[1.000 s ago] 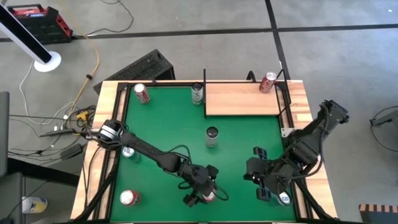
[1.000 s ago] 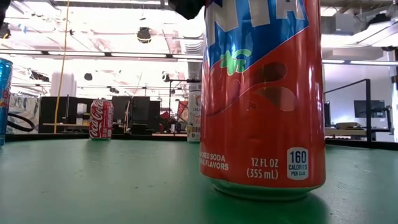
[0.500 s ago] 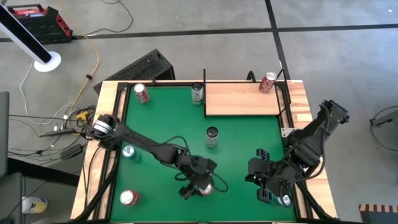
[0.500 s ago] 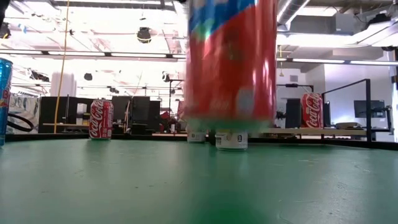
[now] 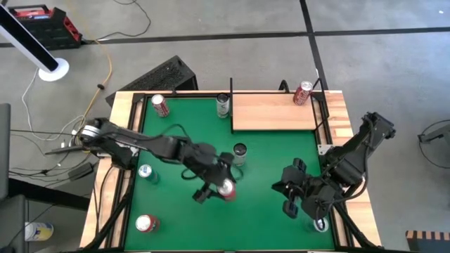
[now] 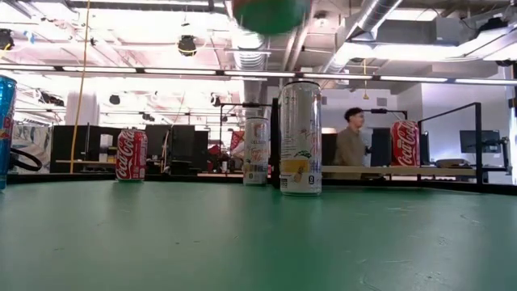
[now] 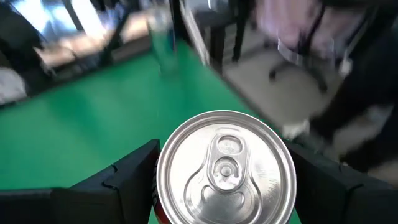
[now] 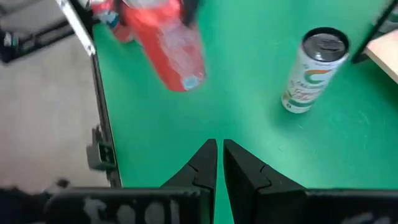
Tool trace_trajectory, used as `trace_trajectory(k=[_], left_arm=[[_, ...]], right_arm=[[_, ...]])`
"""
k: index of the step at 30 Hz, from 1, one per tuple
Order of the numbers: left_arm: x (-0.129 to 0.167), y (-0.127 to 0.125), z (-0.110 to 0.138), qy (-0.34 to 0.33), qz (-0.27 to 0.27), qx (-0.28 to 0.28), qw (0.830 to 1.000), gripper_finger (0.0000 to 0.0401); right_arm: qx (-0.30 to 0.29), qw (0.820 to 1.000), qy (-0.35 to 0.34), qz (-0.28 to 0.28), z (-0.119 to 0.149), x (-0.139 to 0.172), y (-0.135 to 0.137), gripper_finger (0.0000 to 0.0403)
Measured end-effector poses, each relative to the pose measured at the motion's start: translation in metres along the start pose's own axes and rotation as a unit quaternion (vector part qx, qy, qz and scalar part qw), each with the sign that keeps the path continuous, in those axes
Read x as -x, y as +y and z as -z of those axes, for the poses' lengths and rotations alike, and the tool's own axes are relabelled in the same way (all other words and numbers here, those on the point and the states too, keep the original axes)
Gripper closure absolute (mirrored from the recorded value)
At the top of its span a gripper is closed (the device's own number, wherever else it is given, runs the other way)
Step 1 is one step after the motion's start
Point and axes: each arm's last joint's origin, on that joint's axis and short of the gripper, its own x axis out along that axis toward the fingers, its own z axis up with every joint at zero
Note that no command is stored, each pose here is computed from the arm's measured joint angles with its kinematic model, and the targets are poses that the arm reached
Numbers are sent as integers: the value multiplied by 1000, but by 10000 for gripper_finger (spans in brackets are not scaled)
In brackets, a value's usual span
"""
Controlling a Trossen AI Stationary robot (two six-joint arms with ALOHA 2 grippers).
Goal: Place canned beverage on shelf
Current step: Put the right orange soda can on the shelf
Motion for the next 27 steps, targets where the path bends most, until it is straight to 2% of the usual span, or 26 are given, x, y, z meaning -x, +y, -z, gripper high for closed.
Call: trace_trajectory(k=[2,4,8,10,14,19,23,27], left_arm=[[18,0,-13,-39,-16,13,999,128],[33,6,-21,-67,-66,38,995,128],[50,33,-26,-104,-184,89,973,128],[55,48,-23,-106,-218,108,964,128],[55,79,-13,-114,-237,136,955,128],[51,124,-10,-114,-265,144,946,128],[42,166,-21,-115,-289,132,941,128],[22,207,-19,-99,-301,139,938,128]], right_arm=[[-26,1000,-16,7,-3,3,-4,349],[-51,998,-40,19,-5,7,-8,349],[-99,988,-113,44,-13,19,-19,349],[-111,982,-145,54,-16,24,-24,349],[-116,974,-183,70,-21,34,-35,349],[-94,975,-179,92,-21,48,-54,355],[-74,975,-167,124,-20,68,-84,374],[-52,976,-167,131,-22,89,-113,385]])
